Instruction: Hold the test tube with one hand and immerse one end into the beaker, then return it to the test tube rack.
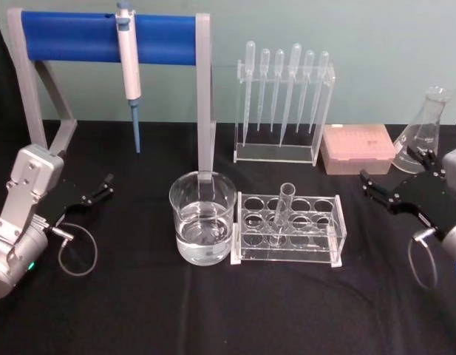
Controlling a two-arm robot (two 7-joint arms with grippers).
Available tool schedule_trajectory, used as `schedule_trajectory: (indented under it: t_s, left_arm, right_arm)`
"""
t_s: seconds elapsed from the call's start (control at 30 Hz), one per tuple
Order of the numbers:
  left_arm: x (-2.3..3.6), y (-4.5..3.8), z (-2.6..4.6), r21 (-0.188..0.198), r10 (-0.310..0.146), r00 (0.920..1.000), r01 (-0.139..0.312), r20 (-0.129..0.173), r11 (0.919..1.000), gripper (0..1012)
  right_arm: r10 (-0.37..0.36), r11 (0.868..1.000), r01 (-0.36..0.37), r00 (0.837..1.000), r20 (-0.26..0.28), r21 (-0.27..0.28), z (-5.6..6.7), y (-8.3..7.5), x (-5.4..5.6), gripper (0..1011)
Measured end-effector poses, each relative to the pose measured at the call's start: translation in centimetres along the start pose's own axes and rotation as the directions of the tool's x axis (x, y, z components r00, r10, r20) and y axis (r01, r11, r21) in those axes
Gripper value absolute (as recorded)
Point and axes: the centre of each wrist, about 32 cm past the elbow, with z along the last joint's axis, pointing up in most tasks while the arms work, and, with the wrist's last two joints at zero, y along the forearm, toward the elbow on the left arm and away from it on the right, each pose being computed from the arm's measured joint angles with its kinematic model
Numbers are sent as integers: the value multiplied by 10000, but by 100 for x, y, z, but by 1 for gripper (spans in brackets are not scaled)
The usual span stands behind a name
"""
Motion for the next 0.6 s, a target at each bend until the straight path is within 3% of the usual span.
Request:
schedule_trajectory:
  t_s: [0.23,0.33,0.47,0.5,0.6]
  left_arm:
    - [0,0,0,0,1,10000,-1,0,10000,1000]
    - [0,0,0,0,0,10000,0,0,10000,1000]
    - [0,0,0,-1,1,10000,-1,0,10000,1000]
    - [0,0,0,0,0,10000,0,0,10000,1000]
    - [0,0,0,0,1,10000,-1,0,10000,1000]
  right_arm:
    - [976,9943,-966,9950,-198,455,159,-286,96,1003]
    - [1767,9824,-1741,9837,-341,678,199,-420,122,1002]
    - [2794,9571,-2746,9592,-434,927,247,-542,121,1003]
    - [3206,9437,-3151,9462,-438,1011,264,-570,118,1003]
    - [3772,9218,-3712,9254,-368,1118,294,-589,106,1003]
